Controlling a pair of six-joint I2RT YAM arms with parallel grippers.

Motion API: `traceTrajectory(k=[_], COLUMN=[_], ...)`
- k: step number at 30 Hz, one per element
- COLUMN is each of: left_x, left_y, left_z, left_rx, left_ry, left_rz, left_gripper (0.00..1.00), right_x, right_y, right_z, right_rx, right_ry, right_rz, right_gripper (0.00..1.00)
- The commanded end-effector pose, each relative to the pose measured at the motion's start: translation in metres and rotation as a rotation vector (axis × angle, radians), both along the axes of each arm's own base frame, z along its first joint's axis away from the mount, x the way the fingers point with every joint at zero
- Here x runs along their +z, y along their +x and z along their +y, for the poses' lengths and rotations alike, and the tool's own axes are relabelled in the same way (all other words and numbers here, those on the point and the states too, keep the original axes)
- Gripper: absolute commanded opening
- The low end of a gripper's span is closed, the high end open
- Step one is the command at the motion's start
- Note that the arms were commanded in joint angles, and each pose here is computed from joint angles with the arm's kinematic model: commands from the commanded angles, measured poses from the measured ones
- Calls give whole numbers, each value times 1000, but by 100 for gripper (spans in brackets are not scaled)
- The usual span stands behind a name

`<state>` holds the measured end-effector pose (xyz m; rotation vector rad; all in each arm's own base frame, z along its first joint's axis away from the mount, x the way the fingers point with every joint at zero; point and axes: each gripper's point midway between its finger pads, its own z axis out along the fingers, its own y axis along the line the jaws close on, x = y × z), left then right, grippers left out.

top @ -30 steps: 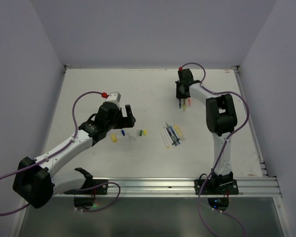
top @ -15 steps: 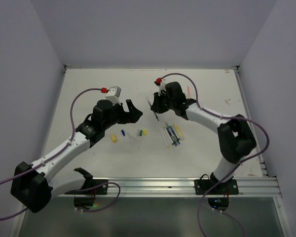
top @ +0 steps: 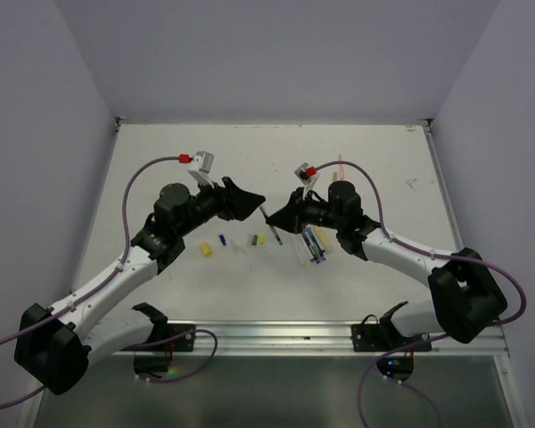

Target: Open the pen caps

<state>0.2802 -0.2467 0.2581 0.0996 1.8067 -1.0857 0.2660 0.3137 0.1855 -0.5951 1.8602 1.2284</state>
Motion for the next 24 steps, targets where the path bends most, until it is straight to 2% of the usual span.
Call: traceTrajectory(k=[1,9,14,17,20,24], left_x=[22,11,20,28,31,36], left_y=[-10,-11,-16,-20,-25,-29], left_z=[-12,-7,-10,-16,-20,-23], left_rx=[-98,-86,-121,-162,-200,-225], left_ry=[-73,-40,-67,-98,-126,-153], left_rz=[-82,-73,-110,-134,-147,-154], left_gripper=[85,81,78,72,61,51], right_x=[48,72,78,82,80,76], right_y=[-20,-33,-40,-43,-44,-45], right_z=[9,10,12,13,14,15], right_rx=[107,158,205,235,244,252], right_ry=[190,277,301,319,319,316], right_rz=[-71,-100,-102,-105,-96,-88], right_gripper=[0,0,0,0,0,0])
